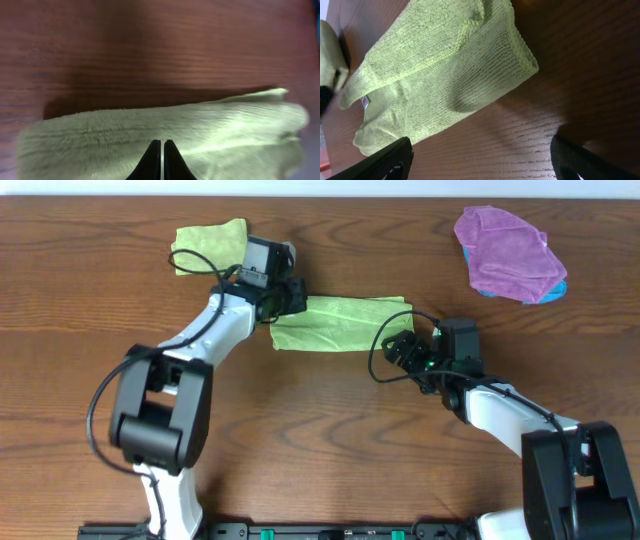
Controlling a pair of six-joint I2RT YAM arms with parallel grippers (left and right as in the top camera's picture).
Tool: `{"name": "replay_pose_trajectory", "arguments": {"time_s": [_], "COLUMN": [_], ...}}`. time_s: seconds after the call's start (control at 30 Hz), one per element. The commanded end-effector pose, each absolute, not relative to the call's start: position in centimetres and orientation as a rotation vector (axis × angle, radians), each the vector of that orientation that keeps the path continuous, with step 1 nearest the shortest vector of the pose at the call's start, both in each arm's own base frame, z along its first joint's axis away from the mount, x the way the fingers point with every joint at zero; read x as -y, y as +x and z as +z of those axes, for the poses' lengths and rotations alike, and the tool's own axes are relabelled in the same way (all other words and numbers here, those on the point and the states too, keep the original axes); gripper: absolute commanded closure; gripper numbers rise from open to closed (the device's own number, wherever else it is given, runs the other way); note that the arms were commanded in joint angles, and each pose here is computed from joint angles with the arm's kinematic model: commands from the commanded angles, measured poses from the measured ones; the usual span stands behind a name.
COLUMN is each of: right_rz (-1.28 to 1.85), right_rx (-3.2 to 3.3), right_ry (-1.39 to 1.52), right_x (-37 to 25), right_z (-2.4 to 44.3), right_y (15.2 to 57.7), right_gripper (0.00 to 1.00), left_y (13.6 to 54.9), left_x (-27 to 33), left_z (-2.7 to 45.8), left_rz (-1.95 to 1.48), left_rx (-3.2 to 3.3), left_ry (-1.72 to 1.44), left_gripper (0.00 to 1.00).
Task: Fold the cloth
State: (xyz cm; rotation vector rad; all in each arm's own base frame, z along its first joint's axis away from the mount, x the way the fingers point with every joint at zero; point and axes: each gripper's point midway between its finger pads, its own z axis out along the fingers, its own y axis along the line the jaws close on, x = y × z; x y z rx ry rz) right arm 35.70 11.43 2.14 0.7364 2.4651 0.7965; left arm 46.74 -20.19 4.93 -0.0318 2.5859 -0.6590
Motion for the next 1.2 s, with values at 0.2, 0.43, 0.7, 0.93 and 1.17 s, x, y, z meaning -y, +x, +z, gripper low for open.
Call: {"name": "replay_pose_trajectory", "arguments": {"time_s": [0.2,0.43,0.7,0.93,1.17], "right_rz": [0.737,0.764,0.765,0.700,0.651], "right_rx": [-2.466,-2.406,-2.358,-2.321,-2.230], "right_ry": [0.869,0.849,0.820,0.816,0.591], "right_x": [-10.8,-11.0,-11.4,-11.1,-10.8], "right_z": [-1.0,-2.6,-5.6,-8.2,-6.0], "right_y": [35.8,37.6,39.0,39.6,41.8], "right_gripper": [0.11,0.12,0.20,0.57,0.99], "left_y": [46.7,46.6,46.1,45.5,45.4], "left_x": [20.1,20.1,19.9,19.7,19.7], "left_z": [1.0,0.9,0.6,0.2,0.2], "left_rz": [-0.624,-0.623,-0.614,-0.604,-0.603], "left_rx": [-2.659,-2.662,-2.690,-2.718,-2.724], "left_ry": [-0.108,-0.109,-0.115,-0.120,-0.122], "left_gripper": [0.94,0.94,0.94,0.94,0.94]}}
